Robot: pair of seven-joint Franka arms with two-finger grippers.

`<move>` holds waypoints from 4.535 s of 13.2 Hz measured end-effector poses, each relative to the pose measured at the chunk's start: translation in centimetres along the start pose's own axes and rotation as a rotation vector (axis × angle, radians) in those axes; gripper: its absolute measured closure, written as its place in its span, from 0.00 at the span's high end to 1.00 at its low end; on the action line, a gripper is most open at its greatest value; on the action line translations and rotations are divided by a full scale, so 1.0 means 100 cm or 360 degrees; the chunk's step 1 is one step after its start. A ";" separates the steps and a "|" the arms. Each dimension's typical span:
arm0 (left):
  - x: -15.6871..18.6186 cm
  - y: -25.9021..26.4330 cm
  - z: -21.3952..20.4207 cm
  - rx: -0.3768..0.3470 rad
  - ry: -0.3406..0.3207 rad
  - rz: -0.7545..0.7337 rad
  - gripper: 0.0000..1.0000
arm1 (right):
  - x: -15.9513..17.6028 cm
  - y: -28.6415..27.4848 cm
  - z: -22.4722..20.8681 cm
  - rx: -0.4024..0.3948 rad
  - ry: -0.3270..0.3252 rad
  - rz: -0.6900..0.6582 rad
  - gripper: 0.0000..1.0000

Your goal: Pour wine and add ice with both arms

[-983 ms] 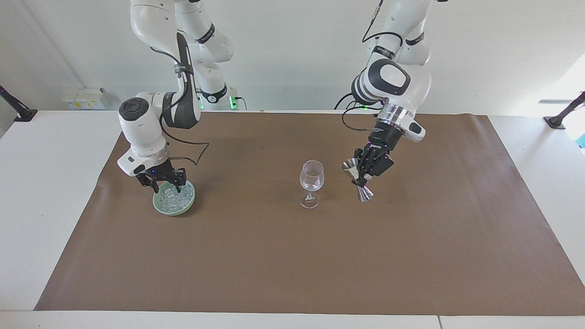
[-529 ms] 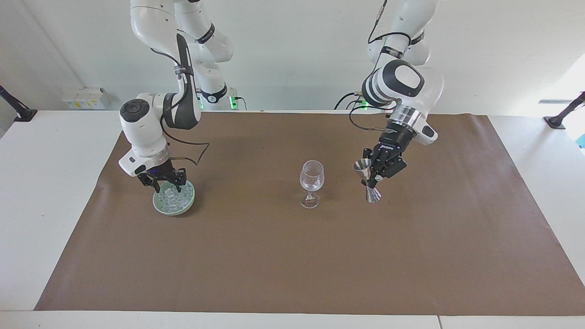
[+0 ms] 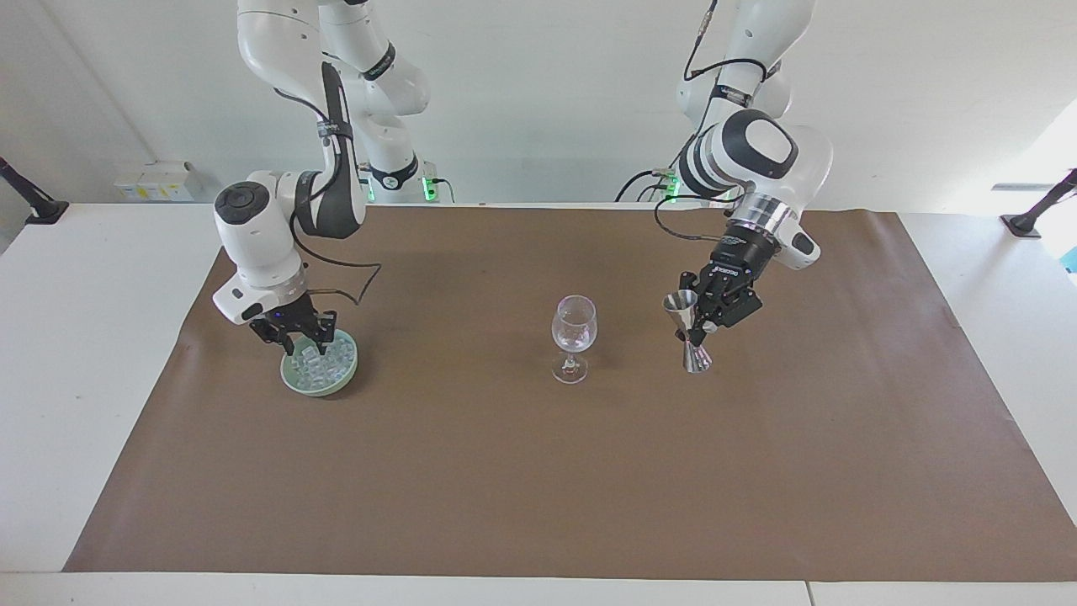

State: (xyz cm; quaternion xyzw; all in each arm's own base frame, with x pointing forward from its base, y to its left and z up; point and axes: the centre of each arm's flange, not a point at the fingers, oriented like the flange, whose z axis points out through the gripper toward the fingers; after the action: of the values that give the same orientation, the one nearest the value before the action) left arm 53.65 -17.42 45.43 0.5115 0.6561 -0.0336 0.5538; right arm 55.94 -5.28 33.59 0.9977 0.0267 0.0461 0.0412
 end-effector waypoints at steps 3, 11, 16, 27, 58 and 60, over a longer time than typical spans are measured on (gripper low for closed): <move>0.000 0.000 0.000 0.0002 0.0002 0.0003 0.22 | 0.000 0.000 0.000 0.0000 -0.0001 0.0000 0.30; 0.010 0.012 -0.004 0.0021 -0.0032 0.0016 0.22 | 0.002 0.000 -0.012 -0.0004 0.0034 0.0001 0.01; 0.021 0.031 -0.014 0.0124 -0.0072 0.0011 0.22 | 0.011 0.005 -0.022 -0.0012 0.0114 0.0032 0.41; 0.058 0.057 -0.046 0.0270 -0.0016 -0.0272 0.22 | 0.024 0.001 0.000 0.0028 0.0175 0.0625 0.45; 0.279 -0.009 -0.104 0.0283 0.0181 -0.1144 0.22 | 0.031 -0.184 -0.207 0.0318 0.0241 0.0617 0.33; 0.282 -0.012 -0.101 0.0291 0.0169 -0.1116 0.22 | 0.031 -0.218 -0.213 0.0481 0.0249 0.0731 0.33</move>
State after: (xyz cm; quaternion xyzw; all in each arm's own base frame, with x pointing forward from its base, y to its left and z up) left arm 49.61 6.05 27.24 0.3038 0.8138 -0.2534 0.4258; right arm 55.90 18.34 53.13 0.9659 -0.1904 0.1266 -0.1217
